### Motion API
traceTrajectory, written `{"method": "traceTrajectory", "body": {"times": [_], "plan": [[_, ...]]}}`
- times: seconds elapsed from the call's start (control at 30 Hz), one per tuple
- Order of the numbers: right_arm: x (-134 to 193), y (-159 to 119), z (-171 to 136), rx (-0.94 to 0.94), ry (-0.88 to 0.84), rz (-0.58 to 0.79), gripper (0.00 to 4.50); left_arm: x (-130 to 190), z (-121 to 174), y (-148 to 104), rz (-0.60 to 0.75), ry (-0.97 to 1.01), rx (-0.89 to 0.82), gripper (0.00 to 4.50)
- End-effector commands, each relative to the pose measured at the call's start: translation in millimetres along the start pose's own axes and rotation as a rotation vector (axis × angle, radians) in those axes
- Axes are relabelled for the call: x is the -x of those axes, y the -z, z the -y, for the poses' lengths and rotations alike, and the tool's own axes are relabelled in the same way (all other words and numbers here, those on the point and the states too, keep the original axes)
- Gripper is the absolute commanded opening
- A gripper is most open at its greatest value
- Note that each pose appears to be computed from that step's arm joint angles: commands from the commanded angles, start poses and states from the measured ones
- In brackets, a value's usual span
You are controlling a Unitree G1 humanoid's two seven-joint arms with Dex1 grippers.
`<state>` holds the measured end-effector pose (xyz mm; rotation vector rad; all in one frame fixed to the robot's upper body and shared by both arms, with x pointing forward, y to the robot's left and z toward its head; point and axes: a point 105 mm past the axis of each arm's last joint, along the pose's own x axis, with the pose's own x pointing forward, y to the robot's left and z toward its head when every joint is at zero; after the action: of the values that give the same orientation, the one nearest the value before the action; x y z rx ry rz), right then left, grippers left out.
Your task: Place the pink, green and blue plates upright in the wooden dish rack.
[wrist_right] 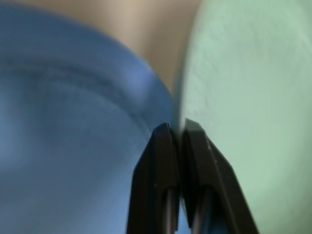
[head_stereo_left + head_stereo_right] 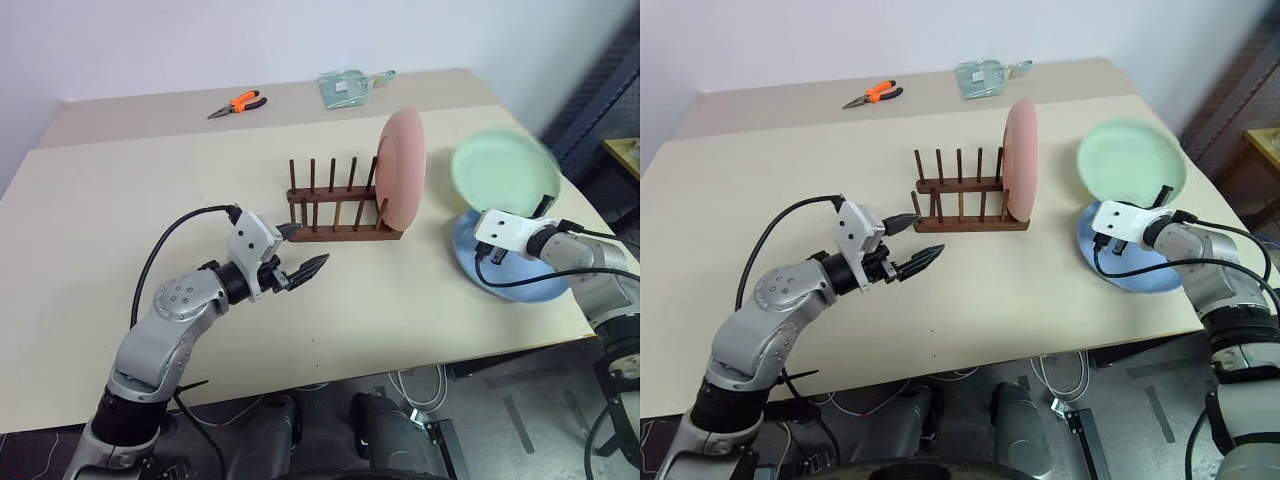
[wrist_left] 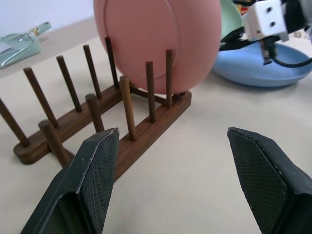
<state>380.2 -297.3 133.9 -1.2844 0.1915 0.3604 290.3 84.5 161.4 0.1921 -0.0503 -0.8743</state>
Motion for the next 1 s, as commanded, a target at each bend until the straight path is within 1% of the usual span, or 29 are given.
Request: {"method": "traceTrajectory", "body": {"times": [0.03, 0.07, 0.13, 0.17, 0.2, 0.23, 0.27, 0.3, 0.33, 0.37, 0.4, 0.47, 0.53, 0.63, 0.7, 0.8, 0.9, 1.0], "plan": [[7.5, -21.6, 35.3, 0.033, 0.129, 0.09, 0.1, 1.5, 3.4, -12.0, 0.043, 0.006, -0.044, 3.65], [14.1, -36.1, 52.8, 0.005, 0.212, 0.156, 0.1, 1.5, 1.8, -12.0, 0.044, -0.002, -0.048, 3.65], [34.6, -75.0, 89.6, -0.182, 0.383, 0.366, 0.1, 2.4, -6.0, -11.4, 0.047, -0.038, -0.058, 3.65], [42.7, -86.3, 98.7, -0.255, 0.422, 0.437, 0.1, 3.0, -9.0, -10.8, 0.046, -0.051, -0.06, 3.65], [58.2, -107.0, 114.6, -0.398, 0.465, 0.581, 0.1, 5.1, -15.9, -9.7, 0.044, -0.081, -0.075, 3.65], [72.6, -122.0, 126.5, -0.518, 0.484, 0.7, 0.1, 7.4, -22.4, -8.8, 0.043, -0.11, -0.084, 3.65], [86.2, -133.3, 136.0, -0.615, 0.489, 0.802, 0.1, 9.7, -28.4, -8.3, 0.044, -0.136, -0.093, 3.65], [95.3, -140.0, 140.9, -0.676, 0.484, 0.864, 0.1, 11.1, -32.0, -8.0, 0.046, -0.153, -0.098, 3.65], [103.7, -145.8, 145.1, -0.731, 0.467, 0.919, 0.1, 12.9, -36.0, -7.6, 0.047, -0.171, -0.108, 3.65], [118.0, -159.6, 149.5, -0.815, 0.413, 1.035, 0.1, 17.4, -44.7, -5.5, 0.045, -0.211, -0.118, 3.65], [128.5, -169.8, 151.0, -0.867, 0.36, 1.113, 0.1, 20.8, -50.7, -3.9, 0.045, -0.239, -0.124, 3.65], [148.0, -198.7, 140.0, -0.965, 0.145, 1.275, 0.1, 29.3, -62.2, 1.2, 0.033, -0.291, -0.144, 3.65], [156.7, -222.9, 124.2, -1.061, -0.054, 1.372, 0.1, 35.8, -67.0, 6.4, 0.022, -0.313, -0.146, 3.65], [155.4, -245.9, 105.4, -1.213, -0.246, 1.425, 0.1, 44.7, -70.6, 10.9, 0.018, -0.333, -0.143, 3.65], [143.1, -260.6, 90.5, -1.322, -0.328, 1.393, 0.1, 51.9, -70.8, 14.8, 0.014, -0.335, -0.142, 3.65], [115.4, -268.1, 70.3, -1.393, -0.335, 1.264, 0.1, 57.3, -68.1, 18.6, 0.005, -0.323, -0.129, 3.65], [104.5, -268.9, 60.3, -1.409, -0.349, 1.215, 0.1, 58.4, -64.6, 20.7, -0.002, -0.315, -0.123, 3.65], [92.7, -263.7, 57.7, -1.406, -0.316, 1.163, 0.1, 57.2, -60.0, 21.9, -0.003, -0.311, -0.113, 3.65]]}}
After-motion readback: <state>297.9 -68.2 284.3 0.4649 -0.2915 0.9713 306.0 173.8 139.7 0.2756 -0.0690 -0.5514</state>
